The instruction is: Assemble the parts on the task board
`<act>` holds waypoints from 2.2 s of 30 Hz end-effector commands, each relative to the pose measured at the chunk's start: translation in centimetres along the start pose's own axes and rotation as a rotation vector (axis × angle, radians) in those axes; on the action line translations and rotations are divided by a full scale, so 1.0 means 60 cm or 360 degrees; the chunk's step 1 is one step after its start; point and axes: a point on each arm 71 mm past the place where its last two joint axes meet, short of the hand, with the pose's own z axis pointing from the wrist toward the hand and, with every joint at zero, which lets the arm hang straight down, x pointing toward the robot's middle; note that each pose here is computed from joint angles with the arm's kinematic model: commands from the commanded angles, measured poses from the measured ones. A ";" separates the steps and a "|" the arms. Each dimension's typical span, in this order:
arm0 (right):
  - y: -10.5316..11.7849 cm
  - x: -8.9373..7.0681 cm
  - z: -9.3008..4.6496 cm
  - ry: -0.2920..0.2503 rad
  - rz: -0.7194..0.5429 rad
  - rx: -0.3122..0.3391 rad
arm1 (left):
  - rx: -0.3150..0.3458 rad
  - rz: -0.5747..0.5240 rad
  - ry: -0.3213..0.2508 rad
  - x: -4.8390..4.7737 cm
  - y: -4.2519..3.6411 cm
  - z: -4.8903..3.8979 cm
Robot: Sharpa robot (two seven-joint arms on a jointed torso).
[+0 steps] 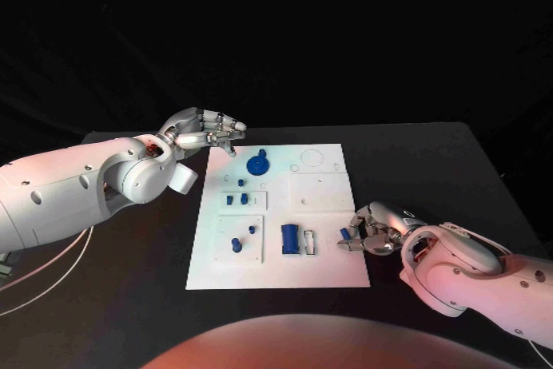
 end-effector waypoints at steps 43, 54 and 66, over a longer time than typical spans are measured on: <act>0.012 0.004 -0.002 -0.0120 -0.0264 -0.0037 | 0.0001 0.0019 0.0027 0.003 -0.002 -0.002; 0.021 0.000 -0.011 -0.0166 -0.0102 -0.0056 | 0.0000 0.0022 0.0029 0.004 -0.002 -0.001; 0.030 -0.016 -0.015 -0.0189 0.0034 -0.0049 | -0.0001 0.0022 0.0030 0.004 -0.002 -0.001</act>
